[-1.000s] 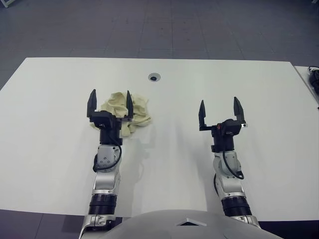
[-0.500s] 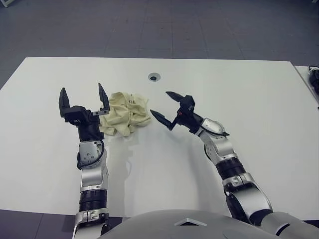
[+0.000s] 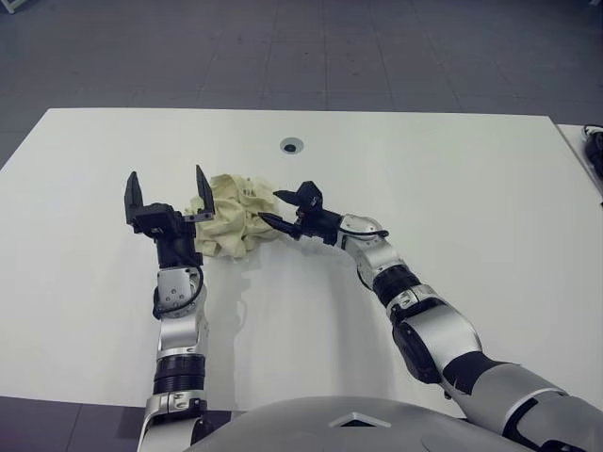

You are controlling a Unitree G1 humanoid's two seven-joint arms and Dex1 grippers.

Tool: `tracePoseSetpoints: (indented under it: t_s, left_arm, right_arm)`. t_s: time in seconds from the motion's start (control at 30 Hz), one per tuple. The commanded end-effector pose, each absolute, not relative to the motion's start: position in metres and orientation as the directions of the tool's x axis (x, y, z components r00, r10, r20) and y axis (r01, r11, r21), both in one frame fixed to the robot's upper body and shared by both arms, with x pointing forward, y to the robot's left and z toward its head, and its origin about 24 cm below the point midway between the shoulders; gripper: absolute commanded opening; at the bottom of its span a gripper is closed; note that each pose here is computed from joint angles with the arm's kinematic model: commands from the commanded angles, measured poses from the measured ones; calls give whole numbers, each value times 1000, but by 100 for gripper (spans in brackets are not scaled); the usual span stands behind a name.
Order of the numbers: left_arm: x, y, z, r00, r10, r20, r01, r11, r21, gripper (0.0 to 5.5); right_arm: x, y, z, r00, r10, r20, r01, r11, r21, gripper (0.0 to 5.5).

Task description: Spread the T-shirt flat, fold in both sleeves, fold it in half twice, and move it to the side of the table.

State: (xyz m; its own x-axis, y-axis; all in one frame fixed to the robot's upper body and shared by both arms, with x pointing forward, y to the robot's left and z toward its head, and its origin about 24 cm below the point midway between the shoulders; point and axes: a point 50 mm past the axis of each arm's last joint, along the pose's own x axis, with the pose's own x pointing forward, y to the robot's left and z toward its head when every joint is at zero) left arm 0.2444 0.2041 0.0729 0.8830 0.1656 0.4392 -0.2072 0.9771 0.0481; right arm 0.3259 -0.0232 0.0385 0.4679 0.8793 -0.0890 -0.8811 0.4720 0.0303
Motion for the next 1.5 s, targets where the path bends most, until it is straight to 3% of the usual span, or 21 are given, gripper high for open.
tracePoseSetpoints:
  t_s: [0.03, 0.5, 0.83, 1.1, 1.2, 1.27, 1.4, 1.5]
  left_arm:
    - [244, 202, 72, 883, 161, 440, -205, 977, 54, 540]
    - [242, 204, 72, 877, 173, 447, -221, 974, 57, 540]
    - [243, 203, 75, 871, 159, 465, -218, 973, 76, 540]
    - [237, 220, 116, 821, 120, 559, -219, 969, 113, 540]
    - [229, 224, 136, 828, 5, 561, -138, 971, 195, 540]
    - [229, 221, 143, 858, -136, 496, 1, 965, 263, 540]
    - [236, 222, 133, 881, -406, 243, 288, 868, 405, 540]
    - [229, 221, 122, 851, -509, 127, 406, 793, 455, 540]
  right_arm:
    - [331, -15, 44, 476, 874, -95, -878, 478, -3, 235]
    - [331, -10, 41, 489, 861, -138, -871, 489, -38, 6]
    - [342, -30, 58, 532, 845, -55, -844, 523, -118, 2]
    - [332, -74, 81, 514, 857, 30, -813, 498, -300, 2]
    - [313, -82, 79, 472, 881, -2, -829, 443, -341, 2]
    - [298, -85, 79, 451, 892, -20, -836, 415, -358, 2]
    - [283, -86, 83, 448, 894, -26, -833, 407, -374, 2]
    - [283, -83, 86, 457, 889, -24, -828, 415, -378, 2]
